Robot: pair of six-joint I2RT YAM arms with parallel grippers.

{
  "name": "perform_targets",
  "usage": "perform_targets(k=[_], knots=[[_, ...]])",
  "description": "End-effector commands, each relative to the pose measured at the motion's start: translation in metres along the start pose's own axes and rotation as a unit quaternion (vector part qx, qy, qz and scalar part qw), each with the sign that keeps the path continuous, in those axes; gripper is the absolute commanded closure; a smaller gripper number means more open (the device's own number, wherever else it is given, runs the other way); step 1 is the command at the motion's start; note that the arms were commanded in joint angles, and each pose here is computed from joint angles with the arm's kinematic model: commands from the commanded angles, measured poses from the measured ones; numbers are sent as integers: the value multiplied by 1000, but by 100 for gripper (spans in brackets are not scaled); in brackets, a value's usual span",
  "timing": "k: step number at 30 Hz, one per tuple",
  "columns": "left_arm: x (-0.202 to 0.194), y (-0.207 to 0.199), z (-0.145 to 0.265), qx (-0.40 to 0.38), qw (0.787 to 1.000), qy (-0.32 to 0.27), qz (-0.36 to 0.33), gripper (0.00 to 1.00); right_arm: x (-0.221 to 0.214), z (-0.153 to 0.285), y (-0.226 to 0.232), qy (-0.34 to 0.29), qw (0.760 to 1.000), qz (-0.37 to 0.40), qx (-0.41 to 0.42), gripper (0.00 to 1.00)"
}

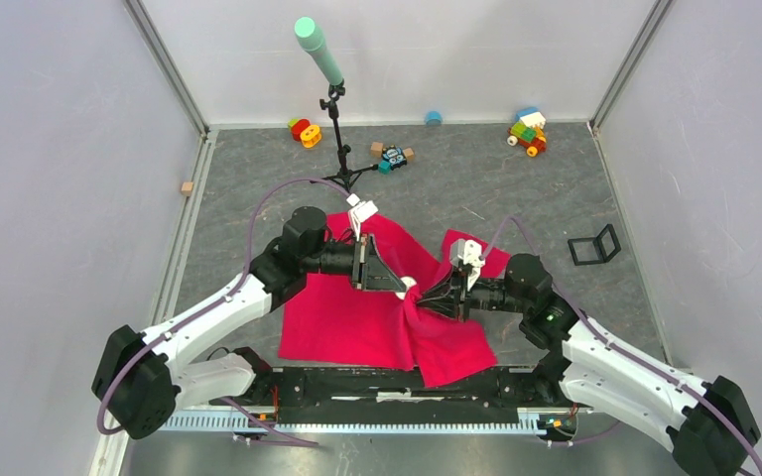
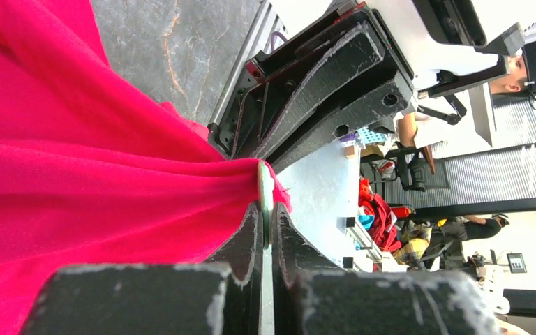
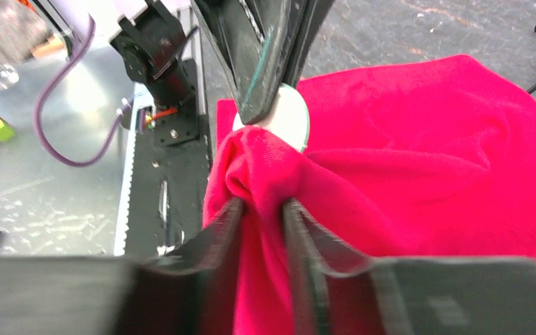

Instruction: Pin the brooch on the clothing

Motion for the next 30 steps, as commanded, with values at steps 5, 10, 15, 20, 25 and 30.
perform_targets(k=[5, 10, 15, 20, 25, 30], knots=[[25, -25, 8, -43, 998, -22, -44, 98, -25, 3, -6, 45, 999, 1, -19, 95], [15, -25, 9, -60, 996, 5, -66, 98, -4, 6, -2, 11, 1000, 13, -23, 51], [4, -35, 18, -85, 989, 22, -120, 98, 29, 9, 14, -59, 998, 31, 2, 21], [-3, -44, 25, -103, 982, 24, -155, 98, 50, 8, 33, -102, 993, 10, 57, 15], [-5, -47, 26, -109, 980, 26, -163, 98, 54, -1, 40, -111, 989, -41, 93, 24], [-7, -47, 25, -110, 980, 29, -163, 98, 54, -7, 50, -124, 981, -78, 125, 43]])
Point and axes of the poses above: each gripper's point midway between its finger pads, its own z axis back along the fingers, its own y axis along the line the jaws close on, x = y × z, the point moved 1 cm from there along z, back along the fingers, and after that the axes turned 3 degrees about -z, right-handed, at the moved point
